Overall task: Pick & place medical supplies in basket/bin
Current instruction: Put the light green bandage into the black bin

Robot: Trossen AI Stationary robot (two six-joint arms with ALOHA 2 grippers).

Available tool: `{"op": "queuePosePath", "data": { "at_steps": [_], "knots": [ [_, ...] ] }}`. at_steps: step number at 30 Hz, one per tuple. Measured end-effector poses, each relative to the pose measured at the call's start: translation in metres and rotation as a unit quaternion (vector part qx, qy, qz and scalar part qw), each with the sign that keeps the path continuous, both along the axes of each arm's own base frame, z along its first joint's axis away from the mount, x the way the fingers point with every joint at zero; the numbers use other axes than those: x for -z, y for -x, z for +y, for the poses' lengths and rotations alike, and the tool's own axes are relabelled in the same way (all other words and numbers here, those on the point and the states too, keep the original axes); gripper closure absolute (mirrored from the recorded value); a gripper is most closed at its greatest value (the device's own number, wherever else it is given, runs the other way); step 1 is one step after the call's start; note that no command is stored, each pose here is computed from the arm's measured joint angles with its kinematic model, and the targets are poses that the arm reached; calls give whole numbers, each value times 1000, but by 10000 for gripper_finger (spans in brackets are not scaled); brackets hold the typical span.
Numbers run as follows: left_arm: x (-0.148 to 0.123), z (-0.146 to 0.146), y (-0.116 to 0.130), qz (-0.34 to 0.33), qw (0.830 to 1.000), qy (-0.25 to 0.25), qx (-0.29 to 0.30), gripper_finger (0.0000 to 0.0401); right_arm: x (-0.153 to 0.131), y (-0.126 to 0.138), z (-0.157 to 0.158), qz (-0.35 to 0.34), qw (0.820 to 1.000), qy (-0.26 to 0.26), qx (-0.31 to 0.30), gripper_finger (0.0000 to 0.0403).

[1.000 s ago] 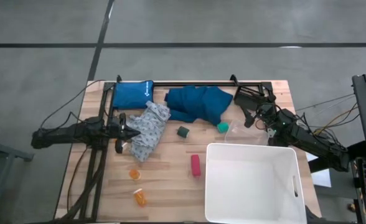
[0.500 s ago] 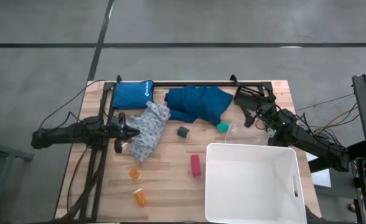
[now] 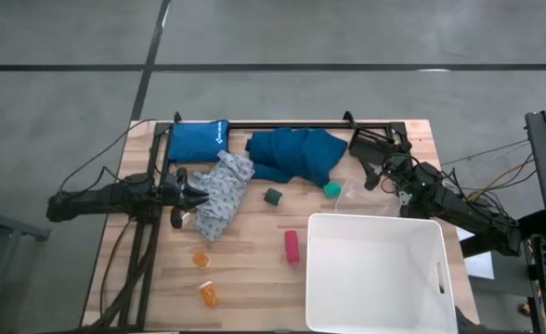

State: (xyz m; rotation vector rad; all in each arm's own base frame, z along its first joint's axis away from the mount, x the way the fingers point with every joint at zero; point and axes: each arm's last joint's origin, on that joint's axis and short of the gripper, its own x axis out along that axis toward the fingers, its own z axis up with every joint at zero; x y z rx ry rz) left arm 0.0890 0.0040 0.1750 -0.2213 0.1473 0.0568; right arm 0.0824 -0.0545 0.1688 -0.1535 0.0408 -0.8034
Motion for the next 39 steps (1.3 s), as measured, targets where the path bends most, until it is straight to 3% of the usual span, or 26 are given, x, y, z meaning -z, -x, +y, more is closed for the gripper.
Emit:
{"op": "queuePosePath", "data": {
  "at_steps": [22, 37, 39],
  "knots": [
    [0, 0, 0, 0, 1000, 9, -1, 313, 0, 0, 0, 0, 1000, 0, 0, 19],
    [9, 0, 2, 50, 999, 12, -2, 314, 0, 0, 0, 0, 1000, 0, 0, 19],
    [9, 0, 2, 51, 999, 12, -2, 314, 0, 0, 0, 21, 1000, 21, 2, 19]
  ]
}}
